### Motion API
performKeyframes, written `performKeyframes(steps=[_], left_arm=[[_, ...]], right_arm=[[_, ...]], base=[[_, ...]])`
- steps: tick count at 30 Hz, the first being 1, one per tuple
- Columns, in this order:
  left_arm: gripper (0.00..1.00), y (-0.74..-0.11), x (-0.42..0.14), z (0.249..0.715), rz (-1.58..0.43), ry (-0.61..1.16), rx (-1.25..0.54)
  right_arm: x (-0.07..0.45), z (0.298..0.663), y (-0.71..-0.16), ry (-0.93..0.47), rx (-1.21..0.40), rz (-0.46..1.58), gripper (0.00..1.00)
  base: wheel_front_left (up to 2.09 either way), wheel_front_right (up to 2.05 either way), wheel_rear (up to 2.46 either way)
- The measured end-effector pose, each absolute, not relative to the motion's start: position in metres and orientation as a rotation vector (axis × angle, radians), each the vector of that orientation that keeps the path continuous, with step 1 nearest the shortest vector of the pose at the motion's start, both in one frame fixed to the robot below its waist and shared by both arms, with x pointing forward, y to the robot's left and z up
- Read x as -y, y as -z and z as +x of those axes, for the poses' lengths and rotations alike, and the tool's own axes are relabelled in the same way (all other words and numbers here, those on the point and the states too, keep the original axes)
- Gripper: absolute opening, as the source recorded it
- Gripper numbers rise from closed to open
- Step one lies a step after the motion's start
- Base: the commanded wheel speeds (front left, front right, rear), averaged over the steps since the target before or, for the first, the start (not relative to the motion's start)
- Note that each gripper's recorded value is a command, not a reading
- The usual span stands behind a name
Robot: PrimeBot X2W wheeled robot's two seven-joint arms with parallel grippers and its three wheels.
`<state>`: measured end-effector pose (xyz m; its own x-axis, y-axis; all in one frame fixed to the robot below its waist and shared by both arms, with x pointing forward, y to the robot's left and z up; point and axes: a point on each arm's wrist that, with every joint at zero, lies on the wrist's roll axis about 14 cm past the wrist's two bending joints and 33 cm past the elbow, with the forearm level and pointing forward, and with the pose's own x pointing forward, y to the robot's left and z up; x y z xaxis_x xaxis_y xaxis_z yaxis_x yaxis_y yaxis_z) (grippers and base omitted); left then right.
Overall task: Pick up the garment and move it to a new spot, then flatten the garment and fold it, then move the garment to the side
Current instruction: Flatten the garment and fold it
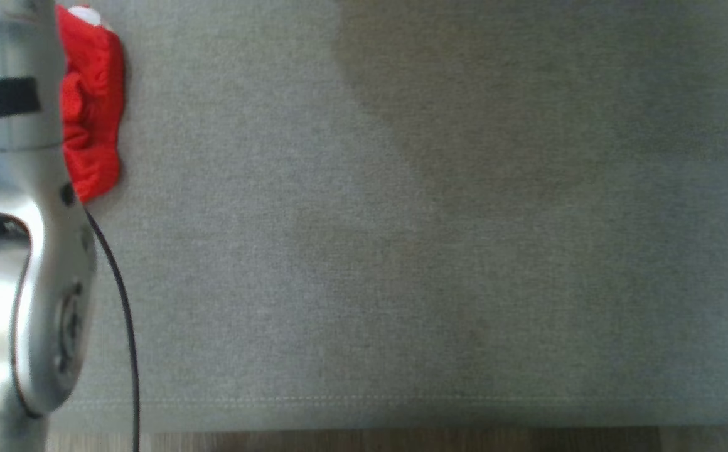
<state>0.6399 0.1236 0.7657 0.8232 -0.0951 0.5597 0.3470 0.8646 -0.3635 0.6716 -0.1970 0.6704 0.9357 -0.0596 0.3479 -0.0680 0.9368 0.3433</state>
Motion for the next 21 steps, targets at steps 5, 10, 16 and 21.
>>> performKeyframes(steps=[5,10,16,21], left_arm=[[0.00,-0.695,-0.132,0.649,-0.464,0.199,0.413],[0.00,-0.600,-0.133,0.631,-0.429,0.175,0.206],[0.00,-0.526,-0.130,0.583,-0.382,0.182,0.020],[0.00,-0.481,-0.134,0.535,-0.309,0.198,-0.115]], right_arm=[[0.190,0.673,-0.602,0.003,0.222,0.402,0.00],[0.184,0.646,-0.514,0.022,0.004,0.419,0.00],[0.194,0.601,-0.458,0.018,-0.210,0.307,0.00],[0.190,0.565,-0.440,-0.017,-0.331,0.241,0.00]], base=[[0.00,0.00,0.00],[0.00,0.00,0.00],[0.00,0.00,0.00],[0.00,0.00,0.00]])
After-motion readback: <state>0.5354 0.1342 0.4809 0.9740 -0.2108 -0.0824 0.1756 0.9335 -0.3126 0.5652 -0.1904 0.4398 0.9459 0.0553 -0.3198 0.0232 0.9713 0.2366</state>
